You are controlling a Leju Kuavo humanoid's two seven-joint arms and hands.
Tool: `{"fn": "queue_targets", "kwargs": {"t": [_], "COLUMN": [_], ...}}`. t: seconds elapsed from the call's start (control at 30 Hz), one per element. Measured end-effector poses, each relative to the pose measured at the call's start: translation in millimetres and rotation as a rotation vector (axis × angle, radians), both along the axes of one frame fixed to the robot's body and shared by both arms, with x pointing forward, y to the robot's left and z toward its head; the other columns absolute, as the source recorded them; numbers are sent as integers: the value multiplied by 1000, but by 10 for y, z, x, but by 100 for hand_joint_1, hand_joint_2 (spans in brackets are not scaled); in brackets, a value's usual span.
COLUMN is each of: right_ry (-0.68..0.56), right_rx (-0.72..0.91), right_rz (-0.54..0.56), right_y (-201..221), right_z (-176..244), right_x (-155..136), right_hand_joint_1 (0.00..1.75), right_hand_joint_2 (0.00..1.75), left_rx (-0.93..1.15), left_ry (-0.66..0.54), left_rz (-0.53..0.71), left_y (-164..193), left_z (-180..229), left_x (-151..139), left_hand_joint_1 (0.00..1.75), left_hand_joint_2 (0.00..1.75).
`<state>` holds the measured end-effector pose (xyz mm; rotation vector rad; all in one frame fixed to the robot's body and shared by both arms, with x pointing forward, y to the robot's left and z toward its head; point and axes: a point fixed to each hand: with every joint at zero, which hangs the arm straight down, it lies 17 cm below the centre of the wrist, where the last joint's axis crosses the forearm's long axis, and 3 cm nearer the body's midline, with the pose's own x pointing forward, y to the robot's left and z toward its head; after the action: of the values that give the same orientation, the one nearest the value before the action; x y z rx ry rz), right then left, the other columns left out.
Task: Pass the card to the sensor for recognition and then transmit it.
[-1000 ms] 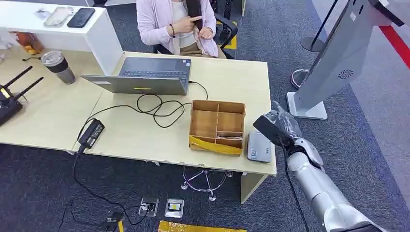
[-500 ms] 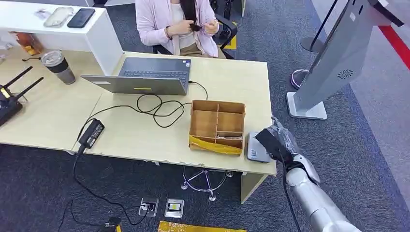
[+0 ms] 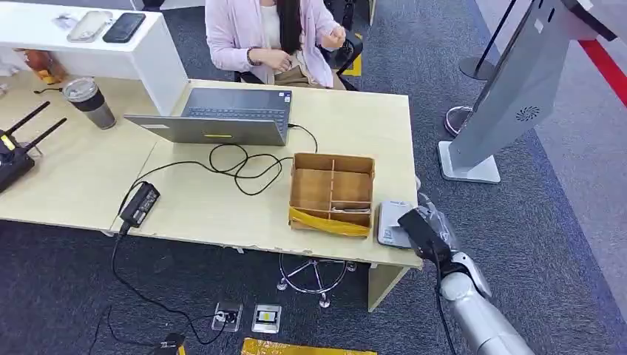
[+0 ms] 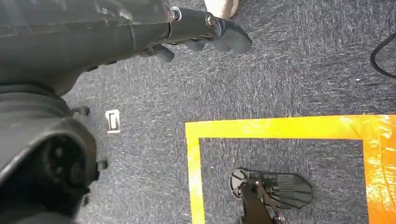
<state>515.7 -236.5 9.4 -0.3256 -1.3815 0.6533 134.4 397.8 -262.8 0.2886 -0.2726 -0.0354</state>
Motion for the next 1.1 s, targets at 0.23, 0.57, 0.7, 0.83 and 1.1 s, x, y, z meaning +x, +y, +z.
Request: {"fn": "queue_targets", "kwargs": {"t": [0.23, 0.57, 0.7, 0.83, 1.1], "right_ry": [-8, -48, -118, -190, -324], "right_rx": [23, 31, 11, -12, -111], "right_rz": [-15, -45, -38, -15, 63], "right_y": [-8, -67, -85, -39, 238], "right_z": [-28, 219, 625, 1071, 2027], "right_x": [-44, 133, 376, 586, 918], "right_hand_joint_1": [175, 175, 175, 175, 175], "right_hand_joint_2": [175, 175, 175, 175, 175], "left_rx": [4, -4, -4, -7, -27], "left_ry": [0, 2, 1, -1, -17], "left_rz": [8, -5, -14, -24, -89], "left_y": [6, -19, -24, -36, -111], "left_z": [0, -3, -3, -3, 6], "left_x": [-1, -1, 3, 8, 70], "left_hand_joint_1": [0, 0, 0, 0, 0], "left_hand_joint_2": [0, 0, 0, 0, 0]}}
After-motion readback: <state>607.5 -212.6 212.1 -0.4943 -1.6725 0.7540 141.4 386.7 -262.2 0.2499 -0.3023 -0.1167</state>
